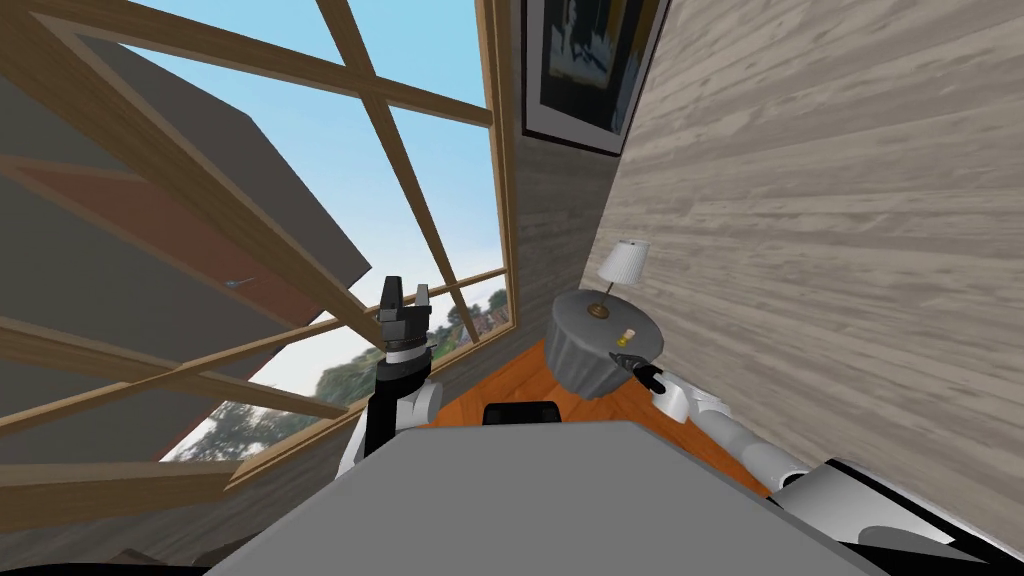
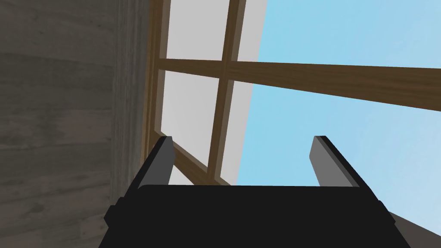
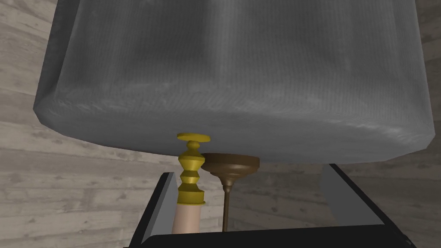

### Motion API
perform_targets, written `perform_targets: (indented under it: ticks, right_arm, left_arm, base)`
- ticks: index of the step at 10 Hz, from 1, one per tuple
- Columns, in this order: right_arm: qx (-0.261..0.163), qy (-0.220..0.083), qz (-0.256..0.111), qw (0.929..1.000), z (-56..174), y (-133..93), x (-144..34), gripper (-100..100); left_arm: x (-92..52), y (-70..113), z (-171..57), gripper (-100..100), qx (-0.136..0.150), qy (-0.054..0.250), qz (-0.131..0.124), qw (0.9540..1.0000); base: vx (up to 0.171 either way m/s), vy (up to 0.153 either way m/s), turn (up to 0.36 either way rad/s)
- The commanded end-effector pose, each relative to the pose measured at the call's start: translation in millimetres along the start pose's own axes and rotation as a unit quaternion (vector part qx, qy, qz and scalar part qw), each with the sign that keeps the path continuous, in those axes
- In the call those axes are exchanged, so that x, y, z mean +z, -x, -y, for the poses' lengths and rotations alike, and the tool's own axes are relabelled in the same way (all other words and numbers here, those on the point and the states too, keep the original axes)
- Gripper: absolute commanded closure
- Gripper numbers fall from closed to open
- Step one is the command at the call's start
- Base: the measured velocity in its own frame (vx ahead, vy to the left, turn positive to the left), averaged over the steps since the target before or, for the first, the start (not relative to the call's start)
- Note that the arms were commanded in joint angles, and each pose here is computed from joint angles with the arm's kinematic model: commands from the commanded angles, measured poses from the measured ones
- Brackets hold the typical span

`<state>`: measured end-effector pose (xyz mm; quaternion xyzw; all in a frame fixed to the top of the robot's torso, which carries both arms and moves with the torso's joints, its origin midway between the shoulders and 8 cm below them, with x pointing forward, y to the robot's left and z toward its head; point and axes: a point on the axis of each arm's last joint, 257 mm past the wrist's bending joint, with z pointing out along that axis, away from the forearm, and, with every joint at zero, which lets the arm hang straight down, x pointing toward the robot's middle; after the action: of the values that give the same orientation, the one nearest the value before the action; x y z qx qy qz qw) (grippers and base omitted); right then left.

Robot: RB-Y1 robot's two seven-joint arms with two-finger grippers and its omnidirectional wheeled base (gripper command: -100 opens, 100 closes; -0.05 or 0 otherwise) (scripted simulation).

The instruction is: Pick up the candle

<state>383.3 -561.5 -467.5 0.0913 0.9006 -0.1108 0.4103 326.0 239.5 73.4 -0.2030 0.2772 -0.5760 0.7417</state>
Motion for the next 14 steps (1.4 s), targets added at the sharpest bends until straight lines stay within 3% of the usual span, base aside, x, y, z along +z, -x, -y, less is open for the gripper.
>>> perform_targets:
  ticks: [1,2,5,7,8,11,13,14]
  right_arm:
    - [-0.013,-0.018,-0.008,0.9997,17.8,-7.4,-0.2,-100]
    - [-0.013,-0.018,-0.008,0.9997,17.8,-7.4,-0.2,-100]
    - [-0.062,-0.068,-0.031,0.9953,64.6,-12.4,-2.4,-100]
    - [-0.103,-0.118,-0.059,0.9859,111.9,-20.9,-10.7,-100]
    - [-0.103,-0.120,-0.061,0.9855,114.1,-22.8,-11.5,-100]
    - [-0.151,-0.173,-0.093,0.9690,165.0,-29.0,-26.5,-100]
    - [-0.151,-0.173,-0.093,0.9690,165.0,-29.0,-26.5,-100]
    - [-0.162,-0.185,-0.101,0.9639,177.1,-30.2,-31.0,-100]
  left_arm:
    - [0.0,0.0,0.0,0,0.000,0.000,0.000,1.0000]
    - [0.0,0.0,0.0,0,0.000,0.000,0.000,1.0000]
    - [0.0,0.0,0.0,0,0.000,0.000,0.000,1.0000]
    - [0.0,0.0,0.0,0,0.000,0.000,0.000,1.0000]
    - [0.0,0.0,0.0,0,0.000,0.000,0.000,1.0000]
    - [0.0,0.0,0.0,0,0.000,0.000,0.000,1.0000]
    - [0.0,0.0,0.0,0,0.000,0.000,0.000,1.0000]
    - [0.0,0.0,0.0,0,0.000,0.000,0.000,1.0000]
  base:
    - [0.018,0.023,0.078]
    - [0.010,0.008,-0.017]
    - [0.019,0.022,0.128]
    - [0.036,0.045,0.205]
    - [0.033,0.026,0.060]
    - [0.032,0.021,0.152]
    - [0.018,0.007,0.005]
    - [0.010,0.012,0.086]
